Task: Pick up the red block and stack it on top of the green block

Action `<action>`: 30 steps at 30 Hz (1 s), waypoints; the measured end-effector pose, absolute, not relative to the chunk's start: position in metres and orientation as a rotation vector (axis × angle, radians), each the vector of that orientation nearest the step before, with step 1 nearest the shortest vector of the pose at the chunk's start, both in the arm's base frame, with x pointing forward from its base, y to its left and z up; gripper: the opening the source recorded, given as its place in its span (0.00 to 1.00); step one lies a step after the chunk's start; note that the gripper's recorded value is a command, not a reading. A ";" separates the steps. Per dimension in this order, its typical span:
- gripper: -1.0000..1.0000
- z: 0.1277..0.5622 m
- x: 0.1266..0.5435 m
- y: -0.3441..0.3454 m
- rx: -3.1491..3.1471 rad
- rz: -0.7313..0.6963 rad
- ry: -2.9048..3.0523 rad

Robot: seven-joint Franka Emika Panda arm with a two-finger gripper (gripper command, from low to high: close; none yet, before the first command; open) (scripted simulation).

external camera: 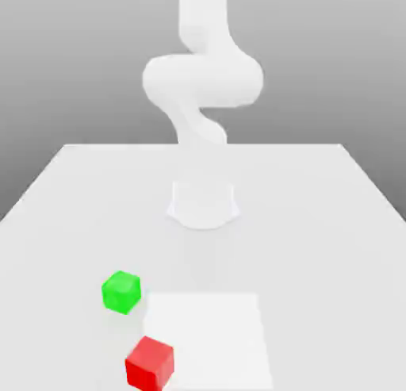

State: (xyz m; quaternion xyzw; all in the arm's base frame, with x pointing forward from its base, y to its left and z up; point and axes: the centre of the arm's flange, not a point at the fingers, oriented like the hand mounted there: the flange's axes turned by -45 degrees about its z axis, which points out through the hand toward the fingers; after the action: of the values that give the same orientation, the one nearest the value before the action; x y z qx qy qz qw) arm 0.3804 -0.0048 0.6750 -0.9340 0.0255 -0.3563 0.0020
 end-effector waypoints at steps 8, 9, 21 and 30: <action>0.50 0.541 0.464 -0.027 -3.032 -0.774 0.279; 0.50 0.523 0.471 -0.030 -3.041 -0.731 0.304; 0.50 0.296 0.498 -0.069 -3.077 -0.206 0.607; 0.00 0.153 0.482 -0.076 -3.060 -0.001 0.710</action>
State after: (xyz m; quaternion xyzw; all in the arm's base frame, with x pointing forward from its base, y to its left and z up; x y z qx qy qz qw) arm 0.4817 -0.0757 0.1531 -0.9741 0.2260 -0.0004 0.0000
